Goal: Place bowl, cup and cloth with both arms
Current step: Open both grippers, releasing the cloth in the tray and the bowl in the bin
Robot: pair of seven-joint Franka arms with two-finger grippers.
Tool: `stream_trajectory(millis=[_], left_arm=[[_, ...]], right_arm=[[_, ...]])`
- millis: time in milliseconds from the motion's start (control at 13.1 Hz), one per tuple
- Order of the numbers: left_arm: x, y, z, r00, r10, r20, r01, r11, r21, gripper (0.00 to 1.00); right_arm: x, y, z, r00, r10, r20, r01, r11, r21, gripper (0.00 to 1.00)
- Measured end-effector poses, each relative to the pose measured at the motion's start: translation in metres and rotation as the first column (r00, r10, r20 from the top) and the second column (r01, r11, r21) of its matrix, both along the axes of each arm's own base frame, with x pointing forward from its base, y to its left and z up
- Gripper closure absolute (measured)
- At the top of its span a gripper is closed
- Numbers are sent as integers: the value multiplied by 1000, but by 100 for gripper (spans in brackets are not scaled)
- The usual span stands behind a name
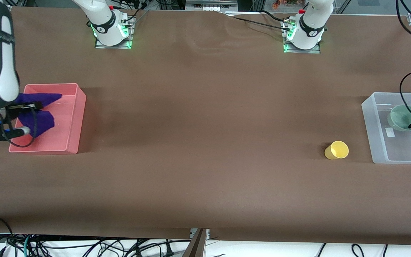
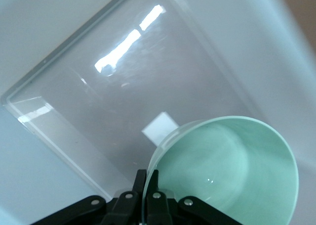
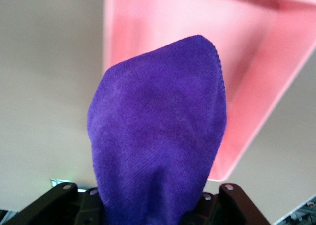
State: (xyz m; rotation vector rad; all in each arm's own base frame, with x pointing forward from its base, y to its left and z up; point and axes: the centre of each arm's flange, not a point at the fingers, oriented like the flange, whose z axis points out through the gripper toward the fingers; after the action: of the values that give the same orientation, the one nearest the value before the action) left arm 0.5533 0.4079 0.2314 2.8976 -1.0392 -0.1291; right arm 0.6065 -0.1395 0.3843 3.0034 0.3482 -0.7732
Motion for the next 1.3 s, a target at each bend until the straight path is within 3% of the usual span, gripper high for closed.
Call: stream_trajectory(millis=[153,229,305,534,763,916,992,1145,1298], left_arm=[[5,0,-18,1000,-1,12,2,1000,-1,96],[7,-2,-17,1000,-5,17,5,1000,-2,91],[11,-3,-13,1000,-9,25,9,1000,2,82],[27,-9,18,998,-25,56,24,1000,6,51],[57,-58,100,994,-51,98,54,998,-28,18],[72,-113,151,997,2,73,1,999,-47,0],[79,-143,165,998,42,49,-39,998,-48,0],[95,-205,171,990,138,7,-137,990,-35,0],[105,-255,150,968,247,-45,-248,969,-14,0]], right_arm=[[-4,-18,-27,1000,2,-17,-2,1000,-2,100],[-6,-19,-40,1000,4,-19,-4,1000,-3,100],[-6,-18,-49,1000,7,-22,-7,1000,-4,93],[-5,-18,-47,1000,11,-8,-11,1000,-6,62],[9,-8,12,994,-7,105,4,999,37,28],[12,17,77,989,5,149,-18,996,85,7],[12,36,107,986,30,163,-47,994,101,0],[10,72,157,979,68,192,-91,990,112,0],[8,88,199,964,87,251,-114,989,94,0]])
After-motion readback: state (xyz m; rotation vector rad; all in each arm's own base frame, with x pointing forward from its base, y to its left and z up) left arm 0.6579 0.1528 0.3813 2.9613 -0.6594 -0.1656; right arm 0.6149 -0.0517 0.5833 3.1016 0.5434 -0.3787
